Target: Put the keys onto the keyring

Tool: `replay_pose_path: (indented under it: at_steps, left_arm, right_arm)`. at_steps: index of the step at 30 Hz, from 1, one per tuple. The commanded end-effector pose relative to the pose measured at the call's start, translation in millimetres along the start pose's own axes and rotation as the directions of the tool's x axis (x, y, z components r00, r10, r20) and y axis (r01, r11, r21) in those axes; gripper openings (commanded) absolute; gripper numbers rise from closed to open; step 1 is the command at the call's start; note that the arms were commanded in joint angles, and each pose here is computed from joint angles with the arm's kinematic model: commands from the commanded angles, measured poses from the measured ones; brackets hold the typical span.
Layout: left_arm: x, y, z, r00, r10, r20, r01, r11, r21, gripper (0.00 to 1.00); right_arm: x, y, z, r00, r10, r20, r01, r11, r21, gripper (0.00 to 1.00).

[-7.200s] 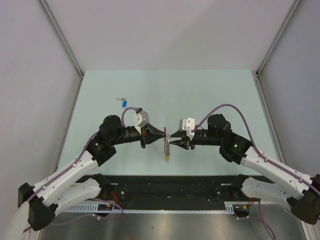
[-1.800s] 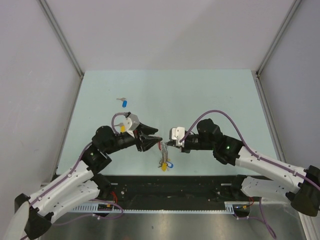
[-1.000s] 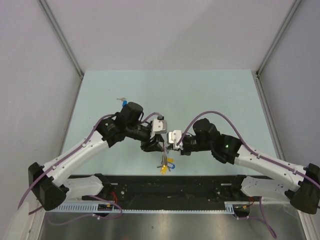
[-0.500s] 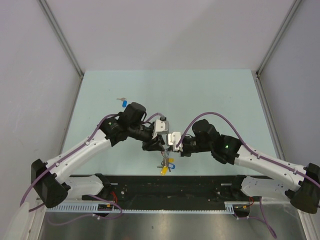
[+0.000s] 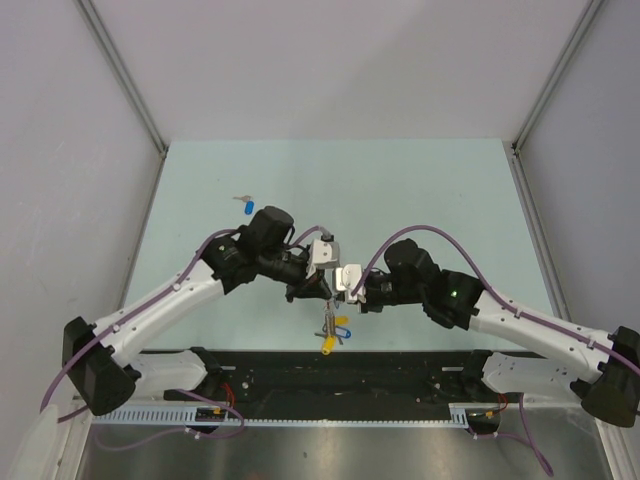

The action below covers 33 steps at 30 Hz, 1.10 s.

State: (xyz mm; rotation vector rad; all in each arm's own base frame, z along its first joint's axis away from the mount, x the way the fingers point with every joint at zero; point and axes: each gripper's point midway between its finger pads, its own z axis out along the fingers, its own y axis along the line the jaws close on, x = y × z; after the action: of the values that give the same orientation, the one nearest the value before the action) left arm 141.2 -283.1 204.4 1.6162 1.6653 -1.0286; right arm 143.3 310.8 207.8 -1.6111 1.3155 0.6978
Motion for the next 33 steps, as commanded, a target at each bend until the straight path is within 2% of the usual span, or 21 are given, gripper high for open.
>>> replay_pose_path:
  at_steps: [1,8,11,18,28,31,33]
  left_arm:
    - [-25.1,-3.9,-11.0,0.992,0.069,0.108,-0.064,0.997,-0.052,0.00]
    - [-57.4,9.5,-29.7,0.954,0.059,0.293,0.009,0.974,-0.225,0.00]
    - [-64.2,9.6,-34.3,0.931,0.034,0.364,0.061,0.968,-0.245,0.00]
    - [-87.9,11.3,-46.1,0.837,0.065,0.543,0.105,0.956,-0.275,0.00]
    - [-92.3,10.6,-59.0,0.726,0.070,0.684,0.179,0.941,-0.286,0.00]
    - [-83.2,11.1,-54.2,0.734,0.042,0.678,0.200,0.940,-0.275,0.00]
    - [-77.8,12.3,-52.4,0.744,0.030,0.667,0.212,0.937,-0.279,0.08]
  right_arm:
    - [-33.1,-16.8,-13.9,0.997,-0.027,0.069,0.022,0.997,0.076,0.00]
    - [-33.6,-19.0,-20.2,0.996,-0.018,0.088,0.007,0.993,0.116,0.00]
    - [-33.5,-20.1,-19.2,0.994,-0.014,0.105,0.000,0.991,0.131,0.00]
    - [-38.0,-19.8,-14.7,0.988,-0.013,0.157,-0.010,0.990,0.142,0.00]
    - [-47.8,-23.1,-15.1,0.973,-0.027,0.230,-0.016,0.983,0.185,0.00]
    - [-48.8,-25.4,-17.4,0.972,-0.033,0.232,-0.014,0.980,0.200,0.00]
    - [-49.3,-26.9,-19.0,0.972,-0.040,0.230,-0.009,0.978,0.210,0.00]
